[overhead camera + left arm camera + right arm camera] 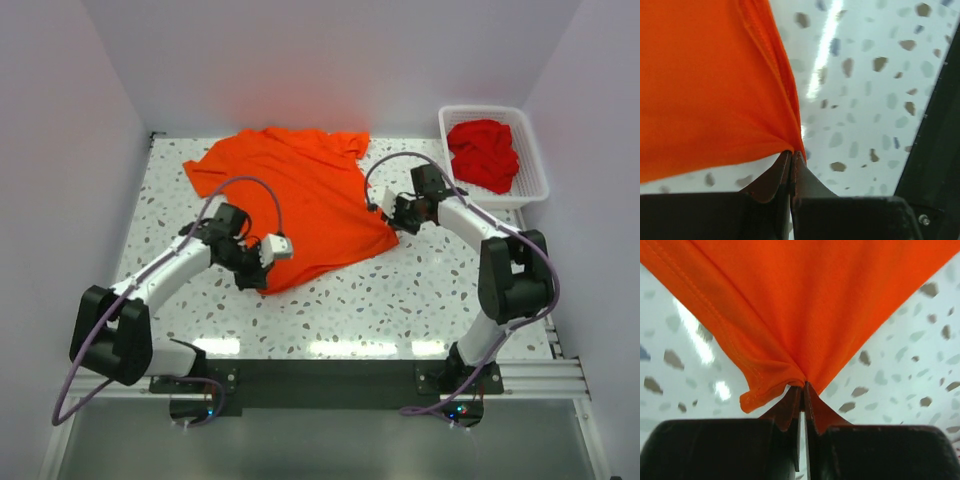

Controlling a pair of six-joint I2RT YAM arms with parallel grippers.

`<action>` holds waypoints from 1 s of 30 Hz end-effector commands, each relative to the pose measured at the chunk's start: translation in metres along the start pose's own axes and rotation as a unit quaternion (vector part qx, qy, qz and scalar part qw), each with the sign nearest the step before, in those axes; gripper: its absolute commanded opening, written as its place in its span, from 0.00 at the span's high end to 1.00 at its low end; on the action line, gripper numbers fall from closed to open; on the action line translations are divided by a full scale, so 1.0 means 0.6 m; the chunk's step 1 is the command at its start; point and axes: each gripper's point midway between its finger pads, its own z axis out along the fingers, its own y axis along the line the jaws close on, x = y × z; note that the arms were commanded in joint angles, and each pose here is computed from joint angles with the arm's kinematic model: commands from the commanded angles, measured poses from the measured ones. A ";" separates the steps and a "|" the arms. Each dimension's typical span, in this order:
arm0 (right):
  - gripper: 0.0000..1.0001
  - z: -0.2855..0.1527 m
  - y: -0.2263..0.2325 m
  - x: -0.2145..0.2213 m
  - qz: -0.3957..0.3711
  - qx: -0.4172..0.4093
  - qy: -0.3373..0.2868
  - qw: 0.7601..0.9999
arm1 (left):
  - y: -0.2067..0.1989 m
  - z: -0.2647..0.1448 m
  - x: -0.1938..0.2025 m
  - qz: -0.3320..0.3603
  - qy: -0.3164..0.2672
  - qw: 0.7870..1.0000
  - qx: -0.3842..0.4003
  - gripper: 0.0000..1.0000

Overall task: Fold and stack the t-shirts
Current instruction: Flatten the tshirt out

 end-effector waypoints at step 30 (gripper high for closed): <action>0.58 -0.005 0.116 -0.037 0.180 -0.077 0.158 0.968 | 0.550 -0.163 0.041 -0.209 0.013 0.925 -0.316 0.61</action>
